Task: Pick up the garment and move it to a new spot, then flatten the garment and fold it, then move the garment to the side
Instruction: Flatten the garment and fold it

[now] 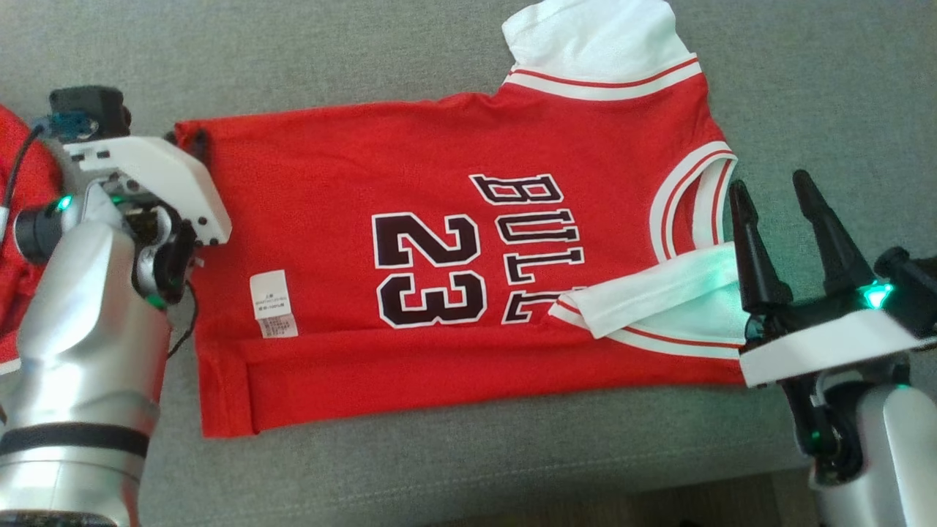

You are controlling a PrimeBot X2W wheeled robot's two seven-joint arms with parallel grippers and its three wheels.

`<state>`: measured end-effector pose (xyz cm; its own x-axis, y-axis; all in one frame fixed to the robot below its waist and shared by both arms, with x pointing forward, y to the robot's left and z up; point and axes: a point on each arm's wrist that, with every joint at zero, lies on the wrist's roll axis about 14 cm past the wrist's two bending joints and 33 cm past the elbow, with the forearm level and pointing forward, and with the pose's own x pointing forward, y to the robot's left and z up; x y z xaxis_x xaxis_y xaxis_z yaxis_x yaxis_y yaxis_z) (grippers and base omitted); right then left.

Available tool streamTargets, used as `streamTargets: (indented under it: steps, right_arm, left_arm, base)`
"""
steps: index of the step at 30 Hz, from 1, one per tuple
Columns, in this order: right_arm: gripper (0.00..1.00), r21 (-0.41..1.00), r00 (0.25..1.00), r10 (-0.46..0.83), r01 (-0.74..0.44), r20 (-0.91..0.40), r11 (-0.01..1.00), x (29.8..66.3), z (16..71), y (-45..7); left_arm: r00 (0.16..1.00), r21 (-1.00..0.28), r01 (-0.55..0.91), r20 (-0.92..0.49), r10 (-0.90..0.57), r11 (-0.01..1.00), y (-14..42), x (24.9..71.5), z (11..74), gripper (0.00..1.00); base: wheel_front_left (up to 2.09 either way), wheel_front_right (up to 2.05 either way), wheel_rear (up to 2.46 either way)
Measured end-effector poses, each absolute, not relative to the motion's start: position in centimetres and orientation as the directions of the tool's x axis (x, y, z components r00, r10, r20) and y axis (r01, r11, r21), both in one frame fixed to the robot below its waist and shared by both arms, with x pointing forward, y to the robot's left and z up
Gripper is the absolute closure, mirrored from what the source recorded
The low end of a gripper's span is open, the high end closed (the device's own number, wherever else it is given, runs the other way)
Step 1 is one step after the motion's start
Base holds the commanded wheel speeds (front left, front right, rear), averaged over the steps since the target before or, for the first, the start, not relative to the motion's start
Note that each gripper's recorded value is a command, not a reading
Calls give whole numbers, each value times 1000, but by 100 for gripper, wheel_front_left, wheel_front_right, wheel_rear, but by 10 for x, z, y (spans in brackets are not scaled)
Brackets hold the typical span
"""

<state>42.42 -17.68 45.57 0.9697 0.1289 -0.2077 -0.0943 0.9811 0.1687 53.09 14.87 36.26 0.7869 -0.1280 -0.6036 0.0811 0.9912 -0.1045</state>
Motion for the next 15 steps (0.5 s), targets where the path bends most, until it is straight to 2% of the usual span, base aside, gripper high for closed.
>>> streamTargets:
  steps: [1, 2, 9, 15]
  right_arm:
    - [0, 166, 969, 129, -95, -209, 982, 426, 455, -177]
    - [0, 165, 969, 129, -95, -211, 982, 427, 455, -178]
    - [0, 137, 962, 101, -67, -256, 988, 434, 444, -200]
    - [0, 130, 965, 94, -64, -243, 989, 473, 445, -216]
  left_arm:
    - [786, -102, 85, -605, -130, 991, 148, 532, 363, 95]
    - [784, -101, 100, -604, -141, 990, 146, 533, 363, 100]
    - [804, -84, 110, -578, -138, 990, 146, 536, 366, 100]
    - [818, -83, 109, -559, -137, 991, 147, 538, 367, 100]
  base:
    - [0, 0, 0]
    - [0, 0, 0]
    - [0, 0, 0]
    - [0, 0, 0]
